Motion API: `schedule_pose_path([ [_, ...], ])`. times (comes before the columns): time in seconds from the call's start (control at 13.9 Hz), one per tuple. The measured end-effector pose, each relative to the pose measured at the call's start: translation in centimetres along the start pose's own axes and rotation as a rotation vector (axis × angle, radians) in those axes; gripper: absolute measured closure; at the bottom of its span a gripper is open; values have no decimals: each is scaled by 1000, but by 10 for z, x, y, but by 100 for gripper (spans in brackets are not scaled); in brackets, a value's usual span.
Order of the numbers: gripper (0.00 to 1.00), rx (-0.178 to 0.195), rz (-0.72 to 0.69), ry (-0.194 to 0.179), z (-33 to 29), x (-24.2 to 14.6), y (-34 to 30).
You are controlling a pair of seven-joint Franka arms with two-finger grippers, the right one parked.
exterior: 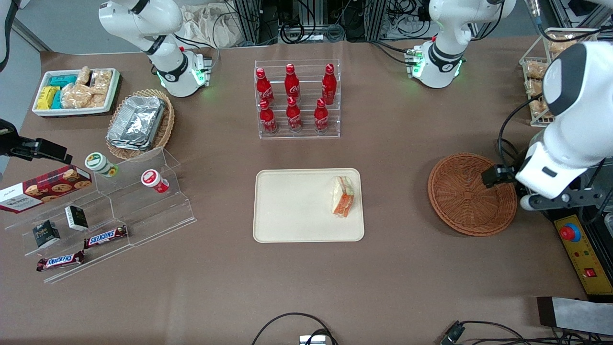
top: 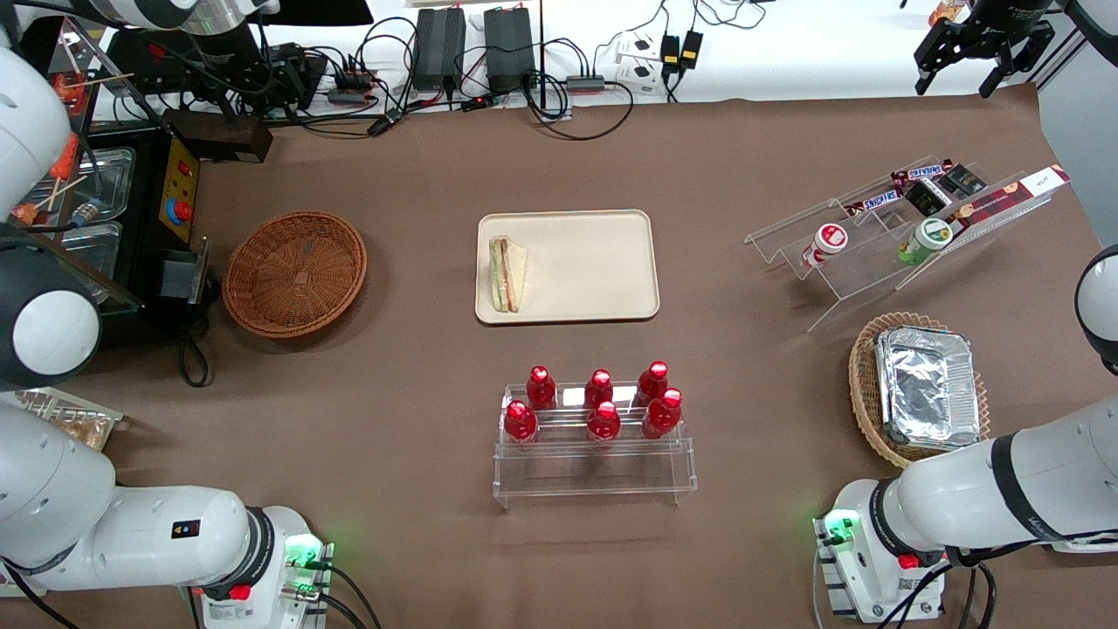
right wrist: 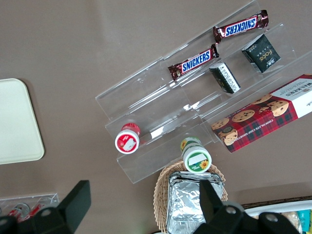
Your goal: Place sandwich from basket to tray
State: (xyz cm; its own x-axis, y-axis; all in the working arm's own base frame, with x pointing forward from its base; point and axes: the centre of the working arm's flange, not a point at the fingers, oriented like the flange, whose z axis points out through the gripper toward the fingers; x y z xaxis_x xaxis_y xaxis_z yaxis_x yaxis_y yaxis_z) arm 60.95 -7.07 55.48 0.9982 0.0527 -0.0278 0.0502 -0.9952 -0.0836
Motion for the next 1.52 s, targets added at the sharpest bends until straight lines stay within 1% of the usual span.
schedule_pose_path([
  [0.07, 0, -7, 11, 9, -8, -5, -7],
  [0.22, 0, -8, 28, 26, -24, -16, -26],
  [0.51, 0, 1, 49, 30, -59, -47, -57],
  [0.65, 0, 4, 86, 20, -71, -60, -69],
  [0.87, 0, 1, 143, -16, -80, -75, -79],
  [0.94, 0, -7, 148, -24, -82, -79, -77],
  [1.08, 0, -36, 130, -24, -85, -82, -71],
  [1.23, 0, -48, 107, -26, -85, -82, -64],
  [1.52, 0, -72, 107, -27, -85, -83, -55],
])
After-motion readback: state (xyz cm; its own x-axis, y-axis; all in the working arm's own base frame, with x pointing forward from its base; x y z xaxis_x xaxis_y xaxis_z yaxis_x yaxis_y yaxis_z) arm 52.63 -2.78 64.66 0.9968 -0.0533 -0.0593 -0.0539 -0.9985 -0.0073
